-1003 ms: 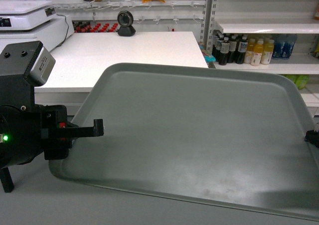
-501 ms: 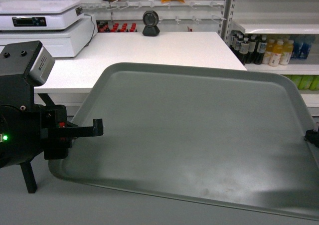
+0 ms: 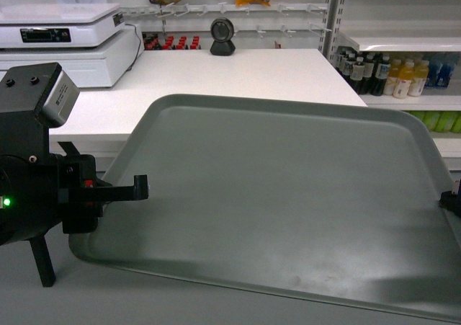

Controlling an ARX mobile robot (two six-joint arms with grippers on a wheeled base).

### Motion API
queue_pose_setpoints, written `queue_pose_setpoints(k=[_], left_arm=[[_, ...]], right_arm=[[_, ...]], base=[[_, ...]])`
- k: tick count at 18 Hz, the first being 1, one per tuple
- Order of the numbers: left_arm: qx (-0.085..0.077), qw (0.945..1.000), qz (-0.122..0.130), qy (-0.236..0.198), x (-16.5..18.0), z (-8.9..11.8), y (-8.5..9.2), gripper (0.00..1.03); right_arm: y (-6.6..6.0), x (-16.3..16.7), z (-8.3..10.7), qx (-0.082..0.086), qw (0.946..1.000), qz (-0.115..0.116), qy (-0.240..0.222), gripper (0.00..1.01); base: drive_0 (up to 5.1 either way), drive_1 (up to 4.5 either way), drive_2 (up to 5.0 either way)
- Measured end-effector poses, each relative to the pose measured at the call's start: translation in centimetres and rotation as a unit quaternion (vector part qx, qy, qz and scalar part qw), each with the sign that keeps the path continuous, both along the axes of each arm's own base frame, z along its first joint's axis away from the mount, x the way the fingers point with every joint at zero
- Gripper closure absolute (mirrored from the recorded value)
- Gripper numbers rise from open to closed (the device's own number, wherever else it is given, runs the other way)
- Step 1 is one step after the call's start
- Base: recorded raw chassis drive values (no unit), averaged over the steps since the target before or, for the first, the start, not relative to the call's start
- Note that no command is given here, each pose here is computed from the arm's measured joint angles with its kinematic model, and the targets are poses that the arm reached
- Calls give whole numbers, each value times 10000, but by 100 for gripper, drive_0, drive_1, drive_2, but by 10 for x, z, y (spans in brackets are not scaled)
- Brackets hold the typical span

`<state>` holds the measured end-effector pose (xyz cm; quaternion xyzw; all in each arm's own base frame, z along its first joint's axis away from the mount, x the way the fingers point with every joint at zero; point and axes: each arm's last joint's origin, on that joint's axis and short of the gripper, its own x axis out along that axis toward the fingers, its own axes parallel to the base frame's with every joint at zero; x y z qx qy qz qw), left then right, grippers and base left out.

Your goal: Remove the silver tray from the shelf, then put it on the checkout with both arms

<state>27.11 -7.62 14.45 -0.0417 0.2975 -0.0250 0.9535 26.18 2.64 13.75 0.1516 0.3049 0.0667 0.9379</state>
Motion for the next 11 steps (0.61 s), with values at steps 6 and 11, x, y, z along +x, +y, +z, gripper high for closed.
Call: queue_pose_setpoints(k=[6,11], left_arm=[[-7,10000,0,-22,0,0,0,100],[-5,10000,2,-30,0,1,0,100]], right_arm=[[0,0,1,0,10000,-1,-27,99],[0,0,1,-1,10000,-2,-29,99]], base=[[-9,417,-434],[9,434,-417]])
